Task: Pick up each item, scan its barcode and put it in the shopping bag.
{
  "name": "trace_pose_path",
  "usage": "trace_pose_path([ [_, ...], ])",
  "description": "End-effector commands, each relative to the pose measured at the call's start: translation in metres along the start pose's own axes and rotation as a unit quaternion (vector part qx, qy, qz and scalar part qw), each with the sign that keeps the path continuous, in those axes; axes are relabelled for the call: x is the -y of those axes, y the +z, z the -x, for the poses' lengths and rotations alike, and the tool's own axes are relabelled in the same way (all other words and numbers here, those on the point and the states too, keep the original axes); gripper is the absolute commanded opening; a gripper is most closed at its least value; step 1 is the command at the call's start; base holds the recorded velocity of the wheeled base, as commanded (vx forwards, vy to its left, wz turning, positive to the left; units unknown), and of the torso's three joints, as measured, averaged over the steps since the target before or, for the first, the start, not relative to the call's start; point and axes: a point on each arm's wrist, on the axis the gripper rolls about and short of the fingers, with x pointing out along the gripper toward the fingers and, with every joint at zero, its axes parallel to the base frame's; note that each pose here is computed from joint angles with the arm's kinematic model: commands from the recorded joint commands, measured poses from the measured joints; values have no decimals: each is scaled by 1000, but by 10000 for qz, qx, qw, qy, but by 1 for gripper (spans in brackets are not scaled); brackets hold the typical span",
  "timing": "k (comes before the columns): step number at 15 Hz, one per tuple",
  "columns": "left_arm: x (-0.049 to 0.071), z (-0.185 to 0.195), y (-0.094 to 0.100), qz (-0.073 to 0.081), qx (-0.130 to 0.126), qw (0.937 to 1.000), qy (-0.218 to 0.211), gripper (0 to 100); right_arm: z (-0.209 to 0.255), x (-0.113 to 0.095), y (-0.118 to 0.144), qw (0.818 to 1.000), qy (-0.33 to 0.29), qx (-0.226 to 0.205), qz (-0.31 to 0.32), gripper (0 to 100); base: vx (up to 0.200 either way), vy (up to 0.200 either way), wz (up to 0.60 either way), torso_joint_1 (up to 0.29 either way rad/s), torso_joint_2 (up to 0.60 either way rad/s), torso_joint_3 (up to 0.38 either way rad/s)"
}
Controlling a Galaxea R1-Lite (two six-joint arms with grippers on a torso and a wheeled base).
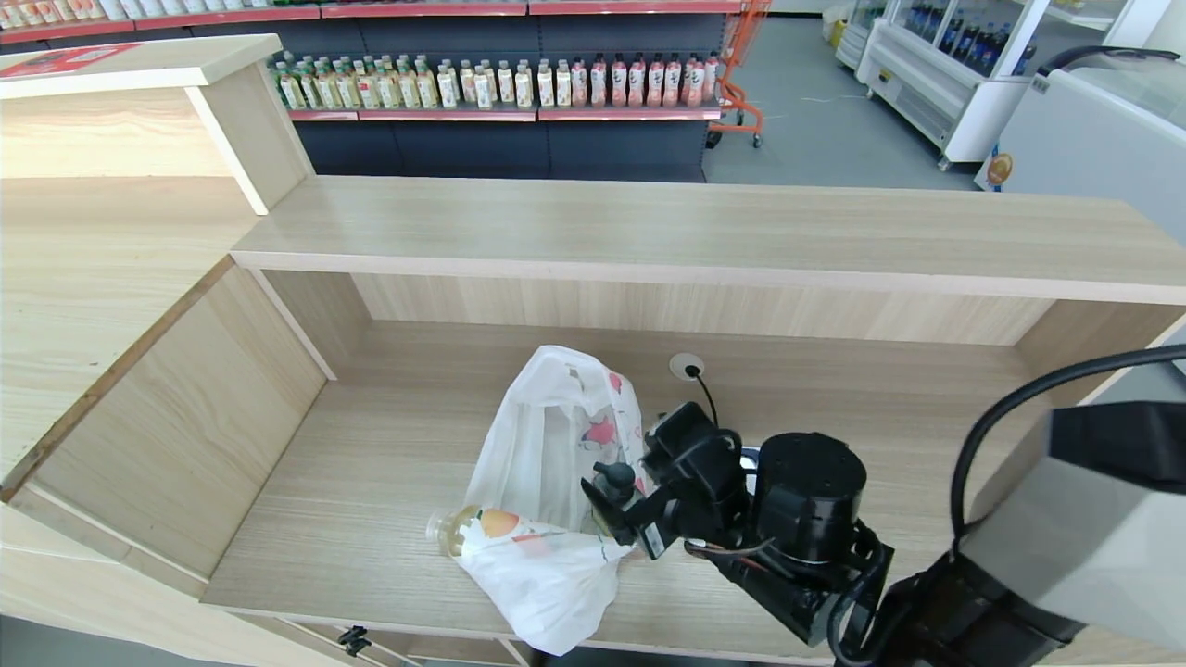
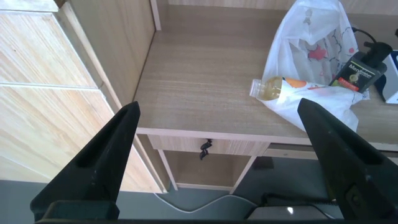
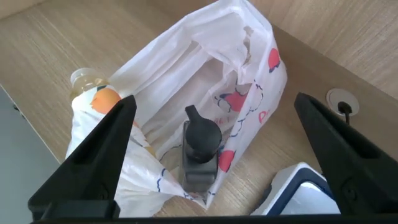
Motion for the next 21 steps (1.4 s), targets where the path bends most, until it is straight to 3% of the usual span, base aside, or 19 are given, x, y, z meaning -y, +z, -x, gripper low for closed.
trace_pose_path([
  [1, 0, 0, 0, 1, 0, 10000, 1, 100, 57, 29, 55, 9993, -75, 17, -378, 100, 0, 0, 0, 0, 0, 0],
  [3, 0, 0, 0, 1, 0, 10000, 1, 100, 91, 48, 64, 9982, -247, -150, -523, 100, 0, 0, 0, 0, 0, 0],
  [7, 0, 0, 0, 1, 0, 10000, 1, 100, 148, 84, 43, 9917, -1055, -412, -600, 100, 0, 0, 0, 0, 0, 0],
  [12, 0, 0, 0, 1, 0, 10000, 1, 100, 219, 72, 3, 9859, -1154, -778, -925, 100, 0, 0, 0, 0, 0, 0],
  [17, 0, 0, 0, 1, 0, 10000, 1, 100, 242, 85, 2, 9749, -1766, -841, -1062, 100, 0, 0, 0, 0, 0, 0],
  [21, 0, 0, 0, 1, 0, 10000, 1, 100, 269, 84, -3, 9700, -1855, -1024, -1194, 100, 0, 0, 0, 0, 0, 0],
])
